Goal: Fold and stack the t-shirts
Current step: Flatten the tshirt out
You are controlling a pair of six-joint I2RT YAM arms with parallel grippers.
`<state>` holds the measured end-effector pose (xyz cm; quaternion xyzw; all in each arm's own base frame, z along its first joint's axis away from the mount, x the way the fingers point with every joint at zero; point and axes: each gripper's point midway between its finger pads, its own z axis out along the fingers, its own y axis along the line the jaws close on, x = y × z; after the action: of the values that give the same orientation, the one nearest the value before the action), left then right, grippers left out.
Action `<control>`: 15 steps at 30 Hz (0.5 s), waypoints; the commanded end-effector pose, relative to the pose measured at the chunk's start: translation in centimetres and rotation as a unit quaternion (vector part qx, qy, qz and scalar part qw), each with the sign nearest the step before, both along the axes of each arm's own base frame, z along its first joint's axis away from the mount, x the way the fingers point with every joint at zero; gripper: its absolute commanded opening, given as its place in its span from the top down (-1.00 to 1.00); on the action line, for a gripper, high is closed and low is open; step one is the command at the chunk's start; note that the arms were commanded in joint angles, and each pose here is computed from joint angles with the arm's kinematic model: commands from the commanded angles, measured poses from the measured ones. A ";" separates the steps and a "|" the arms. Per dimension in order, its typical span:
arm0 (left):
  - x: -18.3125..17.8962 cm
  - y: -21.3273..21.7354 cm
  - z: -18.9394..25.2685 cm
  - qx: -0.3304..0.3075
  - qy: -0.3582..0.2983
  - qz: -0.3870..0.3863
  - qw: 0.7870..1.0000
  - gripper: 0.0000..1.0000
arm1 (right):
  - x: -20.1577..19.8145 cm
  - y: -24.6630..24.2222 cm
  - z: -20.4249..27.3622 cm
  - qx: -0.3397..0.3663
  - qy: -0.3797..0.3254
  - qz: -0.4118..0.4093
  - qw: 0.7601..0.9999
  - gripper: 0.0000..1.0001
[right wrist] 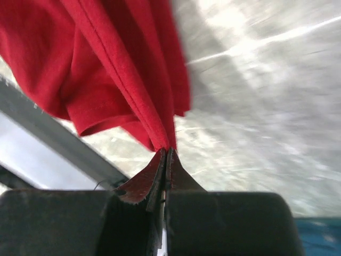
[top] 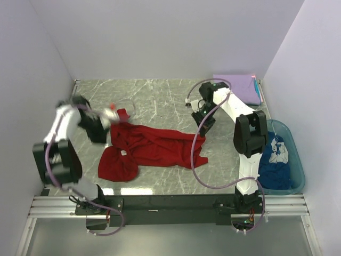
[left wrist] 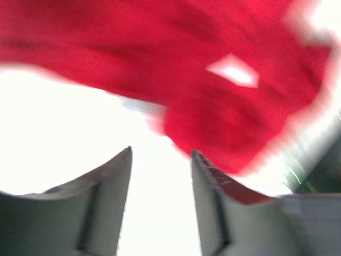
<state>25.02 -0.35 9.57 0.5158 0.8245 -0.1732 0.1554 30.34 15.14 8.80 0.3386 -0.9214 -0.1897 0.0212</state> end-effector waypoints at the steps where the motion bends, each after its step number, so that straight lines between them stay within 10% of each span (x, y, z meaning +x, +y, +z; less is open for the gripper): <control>1: 7.6 0.4 5.2 -0.141 -0.005 0.163 0.976 -0.11 | 4.6 -1.7 2.7 -0.004 -0.073 -0.024 0.997 1.00; 7: 20.7 4.0 8.7 -0.172 -0.108 0.346 0.916 -0.13 | 9.6 -4.0 3.0 -0.051 -0.129 -0.040 0.990 1.00; 15: 24.5 0.9 2.4 -0.124 -0.068 0.375 0.916 -0.19 | 10.4 -8.7 0.6 -0.112 -0.115 -0.071 0.984 1.00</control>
<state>47.90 2.20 12.21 0.1870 0.9120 -0.1777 0.3188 40.64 8.58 9.71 0.2911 -0.9509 -0.0775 -0.0715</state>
